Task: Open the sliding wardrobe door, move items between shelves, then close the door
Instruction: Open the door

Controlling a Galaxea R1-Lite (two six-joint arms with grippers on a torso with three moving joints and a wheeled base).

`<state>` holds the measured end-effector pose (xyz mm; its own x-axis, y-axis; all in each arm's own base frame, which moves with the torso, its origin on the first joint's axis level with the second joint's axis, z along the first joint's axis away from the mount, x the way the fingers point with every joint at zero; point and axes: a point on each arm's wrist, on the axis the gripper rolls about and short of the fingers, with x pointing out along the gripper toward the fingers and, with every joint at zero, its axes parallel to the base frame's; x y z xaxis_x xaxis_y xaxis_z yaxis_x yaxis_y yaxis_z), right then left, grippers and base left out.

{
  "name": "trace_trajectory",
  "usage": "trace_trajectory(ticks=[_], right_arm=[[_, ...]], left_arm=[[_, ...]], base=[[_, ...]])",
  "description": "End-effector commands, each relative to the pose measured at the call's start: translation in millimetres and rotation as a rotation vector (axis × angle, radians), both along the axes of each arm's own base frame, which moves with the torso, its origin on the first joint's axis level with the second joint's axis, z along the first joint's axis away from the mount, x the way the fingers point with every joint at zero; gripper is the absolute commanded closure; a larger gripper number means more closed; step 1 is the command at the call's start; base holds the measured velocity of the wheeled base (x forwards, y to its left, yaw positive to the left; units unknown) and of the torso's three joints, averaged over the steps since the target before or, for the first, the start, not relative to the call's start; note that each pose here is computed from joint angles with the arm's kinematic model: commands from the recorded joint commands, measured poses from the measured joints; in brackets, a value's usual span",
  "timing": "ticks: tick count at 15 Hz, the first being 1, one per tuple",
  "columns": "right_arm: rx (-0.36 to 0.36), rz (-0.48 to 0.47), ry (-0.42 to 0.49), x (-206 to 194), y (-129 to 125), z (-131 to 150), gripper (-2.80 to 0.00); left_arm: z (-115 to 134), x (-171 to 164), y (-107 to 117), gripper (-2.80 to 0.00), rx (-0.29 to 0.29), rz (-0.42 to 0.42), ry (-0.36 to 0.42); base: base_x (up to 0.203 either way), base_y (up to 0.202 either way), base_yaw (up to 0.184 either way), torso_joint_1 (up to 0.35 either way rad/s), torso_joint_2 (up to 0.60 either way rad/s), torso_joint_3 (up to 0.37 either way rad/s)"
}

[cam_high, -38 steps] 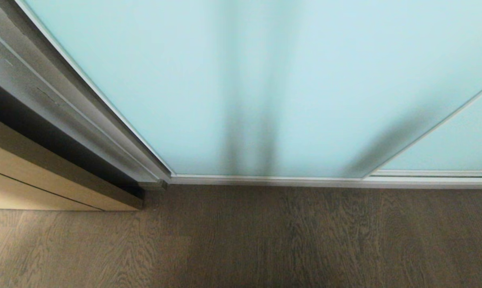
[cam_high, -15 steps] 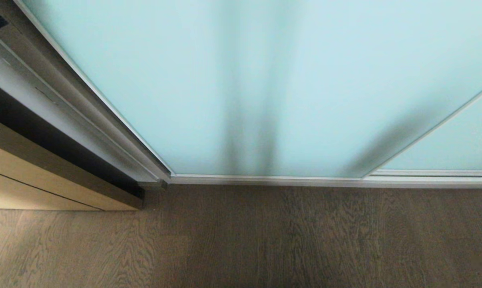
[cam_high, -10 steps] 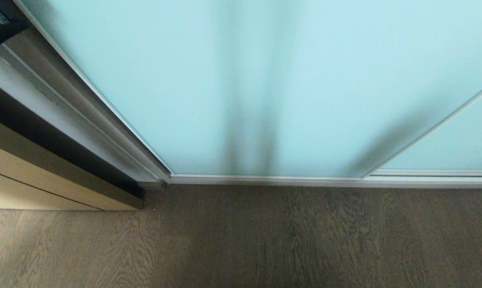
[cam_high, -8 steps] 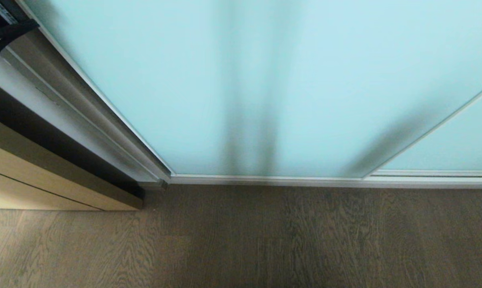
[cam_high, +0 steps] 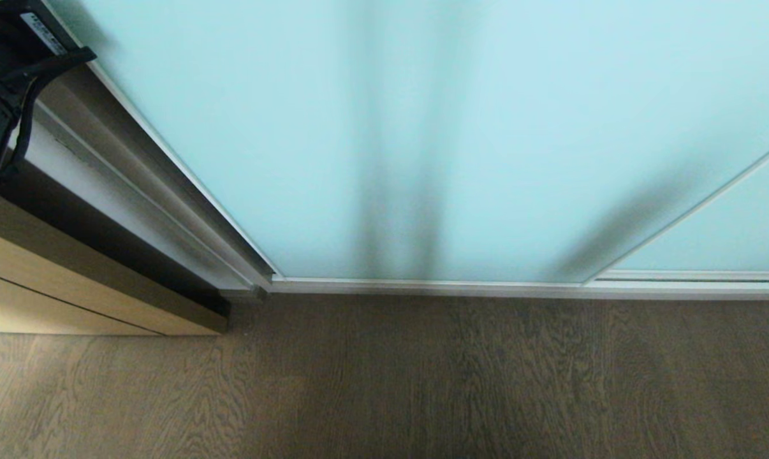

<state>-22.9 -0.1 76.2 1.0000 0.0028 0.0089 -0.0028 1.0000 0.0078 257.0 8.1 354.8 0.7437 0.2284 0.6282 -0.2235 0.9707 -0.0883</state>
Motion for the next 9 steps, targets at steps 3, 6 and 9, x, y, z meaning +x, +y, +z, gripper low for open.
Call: trace_trajectory(ticks=[3, 6, 9], right_arm=[[0.000, 0.000, 0.000, 0, 0, 0, 0.00], [0.000, 0.000, 0.000, 0, 0, 0, 0.00], [0.000, 0.000, -0.001, 0, 0, 0, 0.00]], left_arm=[[-2, 4, -16, 0.00, 0.004, -0.056, -0.008], [-2, 10, -27, 0.00, 0.008, -0.096, -0.005], [-2, 19, -33, 0.00, 0.014, -0.123, -0.008]], base=[[0.000, 0.000, 0.000, 0.000, 0.00, 0.000], [0.000, 0.000, 0.000, 0.000, 0.00, 0.000], [0.000, 0.000, 0.000, 0.000, 0.00, 0.000]])
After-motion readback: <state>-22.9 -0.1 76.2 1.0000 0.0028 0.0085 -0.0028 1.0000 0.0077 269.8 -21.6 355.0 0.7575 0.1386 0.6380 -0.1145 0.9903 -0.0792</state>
